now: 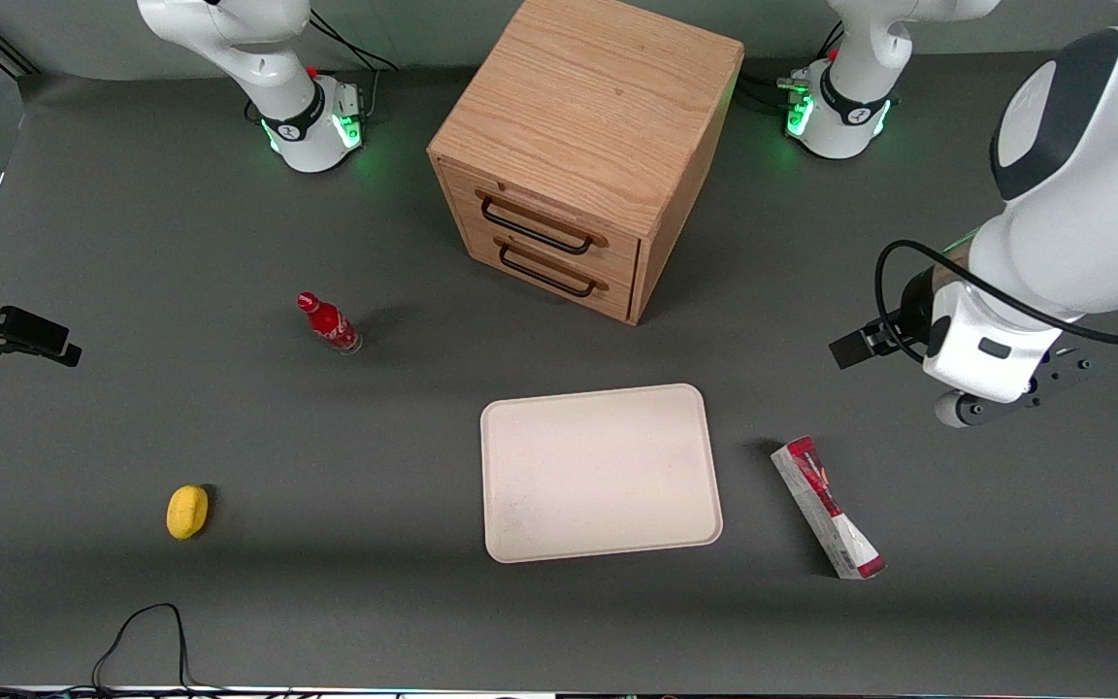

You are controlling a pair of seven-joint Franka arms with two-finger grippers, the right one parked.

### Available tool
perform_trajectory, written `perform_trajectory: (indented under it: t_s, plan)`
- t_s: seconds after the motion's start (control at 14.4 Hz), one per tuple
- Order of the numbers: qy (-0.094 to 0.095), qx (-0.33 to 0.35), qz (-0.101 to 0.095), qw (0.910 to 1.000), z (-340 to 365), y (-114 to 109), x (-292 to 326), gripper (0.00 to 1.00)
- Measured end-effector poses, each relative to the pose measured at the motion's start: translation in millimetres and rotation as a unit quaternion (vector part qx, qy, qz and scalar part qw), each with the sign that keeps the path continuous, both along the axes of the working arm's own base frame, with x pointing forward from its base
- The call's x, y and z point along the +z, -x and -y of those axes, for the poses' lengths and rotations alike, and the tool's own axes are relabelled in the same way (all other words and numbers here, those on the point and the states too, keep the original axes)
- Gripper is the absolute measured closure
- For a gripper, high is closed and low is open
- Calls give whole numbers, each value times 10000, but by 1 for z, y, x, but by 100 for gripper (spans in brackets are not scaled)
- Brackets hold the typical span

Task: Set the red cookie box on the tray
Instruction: 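Move the open left gripper down over the red cookie box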

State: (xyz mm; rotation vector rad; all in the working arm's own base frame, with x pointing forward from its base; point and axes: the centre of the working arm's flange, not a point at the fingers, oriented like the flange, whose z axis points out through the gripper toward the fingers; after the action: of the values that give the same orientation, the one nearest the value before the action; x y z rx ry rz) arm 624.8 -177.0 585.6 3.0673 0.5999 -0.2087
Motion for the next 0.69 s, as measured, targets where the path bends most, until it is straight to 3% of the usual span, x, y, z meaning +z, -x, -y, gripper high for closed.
perform_trajectory:
  t_s: [0.35, 0.69]
  plan:
    - [-116, 89, -92, 9998, -10, -14, -25, 0]
    - [-39, 327, 111, 9994, -26, -72, -134, 0]
